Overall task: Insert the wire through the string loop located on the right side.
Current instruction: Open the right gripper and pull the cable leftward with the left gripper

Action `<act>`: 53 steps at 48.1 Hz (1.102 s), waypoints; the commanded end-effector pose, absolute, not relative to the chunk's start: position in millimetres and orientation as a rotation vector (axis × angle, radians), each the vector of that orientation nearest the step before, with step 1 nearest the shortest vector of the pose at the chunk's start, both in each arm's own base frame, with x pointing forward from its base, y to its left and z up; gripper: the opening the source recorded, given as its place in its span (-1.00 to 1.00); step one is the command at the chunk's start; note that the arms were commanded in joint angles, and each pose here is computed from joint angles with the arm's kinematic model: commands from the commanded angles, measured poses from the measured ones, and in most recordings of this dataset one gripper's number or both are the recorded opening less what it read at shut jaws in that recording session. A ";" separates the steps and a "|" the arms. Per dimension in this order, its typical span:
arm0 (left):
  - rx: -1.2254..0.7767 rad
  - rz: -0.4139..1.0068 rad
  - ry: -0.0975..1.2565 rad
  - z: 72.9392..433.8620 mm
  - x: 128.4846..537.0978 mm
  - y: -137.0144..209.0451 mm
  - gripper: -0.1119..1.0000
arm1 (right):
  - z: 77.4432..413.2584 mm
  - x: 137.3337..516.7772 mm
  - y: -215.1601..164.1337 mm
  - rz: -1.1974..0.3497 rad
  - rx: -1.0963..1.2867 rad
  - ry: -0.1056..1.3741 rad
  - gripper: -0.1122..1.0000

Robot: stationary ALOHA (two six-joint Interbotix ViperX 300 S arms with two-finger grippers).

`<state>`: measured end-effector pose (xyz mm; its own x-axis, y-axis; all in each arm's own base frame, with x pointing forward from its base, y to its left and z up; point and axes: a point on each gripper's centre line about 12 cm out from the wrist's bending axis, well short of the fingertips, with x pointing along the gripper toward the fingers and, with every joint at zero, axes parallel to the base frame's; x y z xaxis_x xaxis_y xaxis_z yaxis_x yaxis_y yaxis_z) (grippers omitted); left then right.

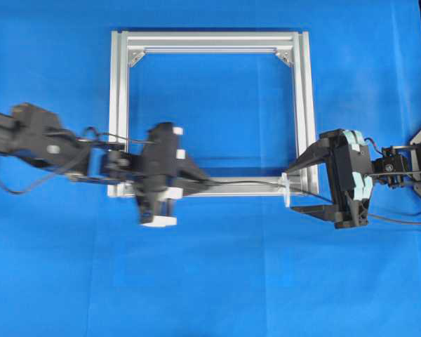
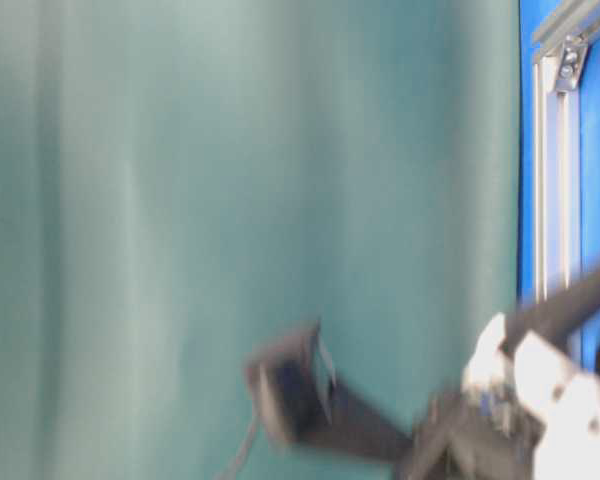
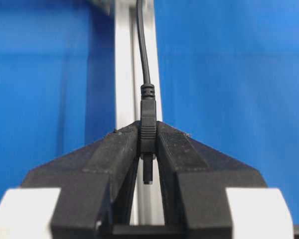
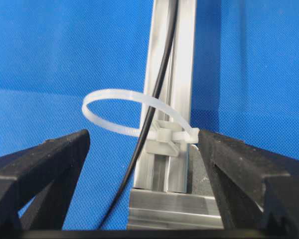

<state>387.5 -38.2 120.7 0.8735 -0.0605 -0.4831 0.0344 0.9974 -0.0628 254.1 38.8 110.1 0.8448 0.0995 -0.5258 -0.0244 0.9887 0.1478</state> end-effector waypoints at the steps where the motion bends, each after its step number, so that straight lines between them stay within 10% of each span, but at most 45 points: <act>1: -0.051 -0.057 0.476 134.4 368.2 -37.8 -0.66 | 115.1 257.7 39.5 0.069 0.137 0.540 0.91; 26: -0.034 -0.100 0.493 122.2 251.1 -36.9 -0.66 | 115.1 257.6 40.3 0.077 0.128 0.540 0.91; 53: -0.029 -0.103 0.561 113.4 232.2 -35.0 -0.66 | 115.8 256.9 40.6 0.082 0.121 0.540 0.91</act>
